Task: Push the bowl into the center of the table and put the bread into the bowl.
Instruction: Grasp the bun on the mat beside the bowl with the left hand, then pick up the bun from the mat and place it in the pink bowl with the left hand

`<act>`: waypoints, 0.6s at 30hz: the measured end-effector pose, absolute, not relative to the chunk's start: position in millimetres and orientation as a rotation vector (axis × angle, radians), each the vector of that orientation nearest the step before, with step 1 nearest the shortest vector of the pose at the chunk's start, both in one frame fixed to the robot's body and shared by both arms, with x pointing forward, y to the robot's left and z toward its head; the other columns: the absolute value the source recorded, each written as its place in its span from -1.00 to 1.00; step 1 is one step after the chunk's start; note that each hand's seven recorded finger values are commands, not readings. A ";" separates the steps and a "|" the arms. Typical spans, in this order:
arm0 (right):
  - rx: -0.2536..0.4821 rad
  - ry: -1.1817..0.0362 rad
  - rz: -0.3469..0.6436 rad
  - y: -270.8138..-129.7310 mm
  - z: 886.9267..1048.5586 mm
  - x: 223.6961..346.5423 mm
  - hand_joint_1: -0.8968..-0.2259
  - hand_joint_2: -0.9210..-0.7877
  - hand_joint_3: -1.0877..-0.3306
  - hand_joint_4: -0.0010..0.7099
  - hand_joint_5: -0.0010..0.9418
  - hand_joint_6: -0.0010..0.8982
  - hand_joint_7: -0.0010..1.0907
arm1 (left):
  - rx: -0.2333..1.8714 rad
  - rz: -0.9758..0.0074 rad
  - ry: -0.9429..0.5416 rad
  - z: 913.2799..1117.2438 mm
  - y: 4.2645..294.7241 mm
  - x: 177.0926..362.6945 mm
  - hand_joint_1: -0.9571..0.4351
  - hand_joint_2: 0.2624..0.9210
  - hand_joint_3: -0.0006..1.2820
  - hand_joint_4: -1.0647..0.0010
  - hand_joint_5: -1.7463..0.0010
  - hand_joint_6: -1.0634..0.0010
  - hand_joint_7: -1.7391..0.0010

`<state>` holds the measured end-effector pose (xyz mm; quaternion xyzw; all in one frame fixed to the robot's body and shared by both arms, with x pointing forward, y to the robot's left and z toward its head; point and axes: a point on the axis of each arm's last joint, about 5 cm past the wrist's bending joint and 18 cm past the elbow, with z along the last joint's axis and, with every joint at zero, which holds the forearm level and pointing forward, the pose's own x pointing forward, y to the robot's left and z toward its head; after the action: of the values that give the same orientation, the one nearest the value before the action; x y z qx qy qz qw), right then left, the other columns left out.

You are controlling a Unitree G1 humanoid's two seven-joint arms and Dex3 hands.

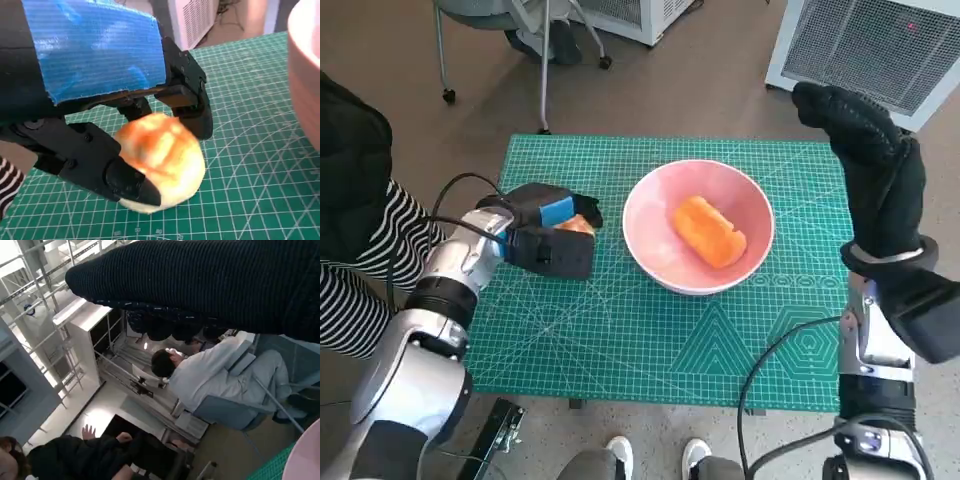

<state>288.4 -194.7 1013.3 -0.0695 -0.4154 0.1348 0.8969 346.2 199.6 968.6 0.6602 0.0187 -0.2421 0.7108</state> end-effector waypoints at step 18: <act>-0.115 -0.857 0.281 -195.2 1013.2 288.6 -0.46 -1.00 0.12 -0.52 -1.00 -0.97 -0.05 | 1.241 -0.427 -0.363 1037.4 196.6 349.3 0.38 1.00 -0.91 -0.39 -0.24 -0.14 -0.41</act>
<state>288.6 -195.2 1013.2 -0.0556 -0.4141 0.1356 0.8983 349.3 196.6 1037.4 0.5737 -0.1677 -0.1972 0.7771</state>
